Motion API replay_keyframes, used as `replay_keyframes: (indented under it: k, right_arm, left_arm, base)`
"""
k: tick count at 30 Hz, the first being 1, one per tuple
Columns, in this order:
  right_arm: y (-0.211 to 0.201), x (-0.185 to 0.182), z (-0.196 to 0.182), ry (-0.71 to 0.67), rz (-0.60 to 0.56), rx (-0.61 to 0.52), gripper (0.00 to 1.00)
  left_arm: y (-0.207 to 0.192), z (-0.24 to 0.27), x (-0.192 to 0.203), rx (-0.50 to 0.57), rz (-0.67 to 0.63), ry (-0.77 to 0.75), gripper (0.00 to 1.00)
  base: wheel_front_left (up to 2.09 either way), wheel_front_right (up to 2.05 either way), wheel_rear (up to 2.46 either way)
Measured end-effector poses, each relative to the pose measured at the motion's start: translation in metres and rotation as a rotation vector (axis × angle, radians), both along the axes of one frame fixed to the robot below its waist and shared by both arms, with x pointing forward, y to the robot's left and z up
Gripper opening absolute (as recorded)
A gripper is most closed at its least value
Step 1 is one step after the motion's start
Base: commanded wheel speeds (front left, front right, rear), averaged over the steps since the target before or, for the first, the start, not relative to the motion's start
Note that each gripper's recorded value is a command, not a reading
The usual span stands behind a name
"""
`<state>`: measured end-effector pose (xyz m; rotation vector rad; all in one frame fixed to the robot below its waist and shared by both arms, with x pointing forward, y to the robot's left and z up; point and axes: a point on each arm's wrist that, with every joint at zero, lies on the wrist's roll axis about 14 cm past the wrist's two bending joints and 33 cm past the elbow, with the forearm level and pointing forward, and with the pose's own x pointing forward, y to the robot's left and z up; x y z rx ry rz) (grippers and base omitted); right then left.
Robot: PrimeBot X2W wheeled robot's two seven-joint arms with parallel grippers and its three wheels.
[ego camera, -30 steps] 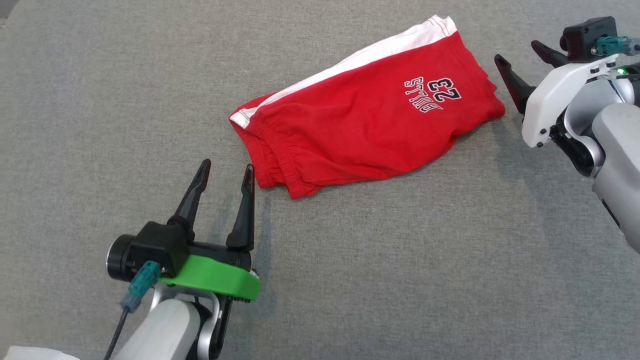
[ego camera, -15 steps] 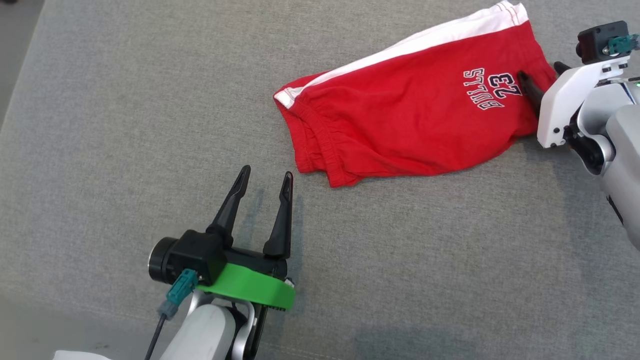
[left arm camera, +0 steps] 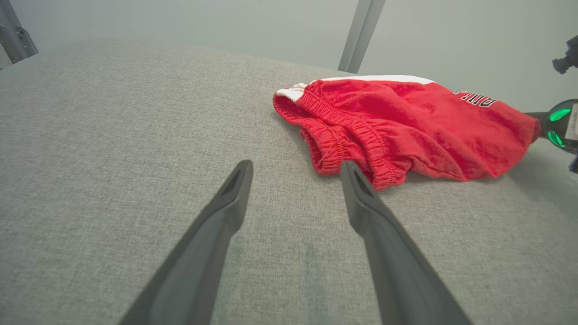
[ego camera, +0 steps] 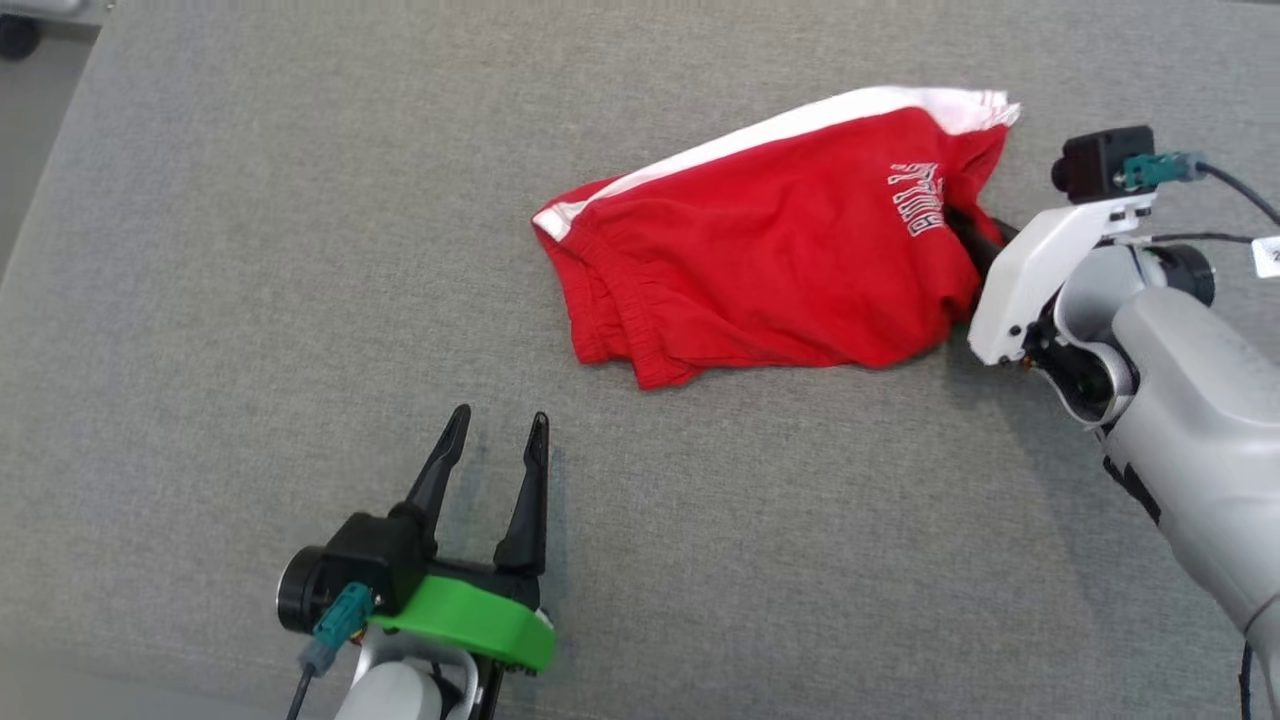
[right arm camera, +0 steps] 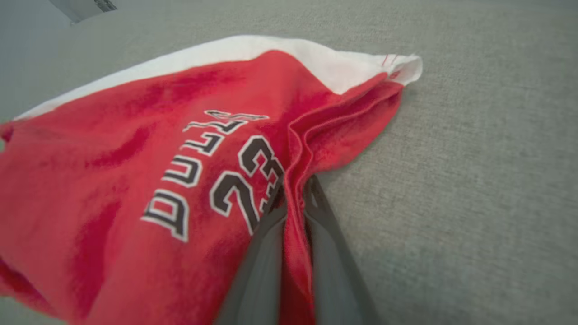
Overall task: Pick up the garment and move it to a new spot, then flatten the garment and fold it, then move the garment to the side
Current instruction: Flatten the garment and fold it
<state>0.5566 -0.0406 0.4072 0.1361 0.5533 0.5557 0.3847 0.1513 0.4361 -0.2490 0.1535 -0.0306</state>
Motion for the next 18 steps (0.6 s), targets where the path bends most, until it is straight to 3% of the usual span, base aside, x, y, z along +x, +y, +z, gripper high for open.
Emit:
replay_keyframes:
  k: [6,15,18]
  right_arm:
    - [-0.02,-0.029,0.013,0.017,-0.053,0.087,0.0]
    - [-0.157,-0.089,0.014,0.053,-0.352,0.053,0.0]
    - [-0.184,-0.102,0.018,0.042,-0.417,0.04,0.0]
  left_arm:
    - [-0.005,-0.016,-0.019,0.0,-0.028,0.053,1.0]
    - [-0.029,-0.013,-0.037,0.0,-0.125,0.045,1.0]
    - [-0.035,-0.01,-0.041,-0.001,-0.145,0.035,1.0]
  base:
    - [0.0,0.0,0.0]
    - [0.0,0.0,0.0]
    - [0.0,0.0,0.0]
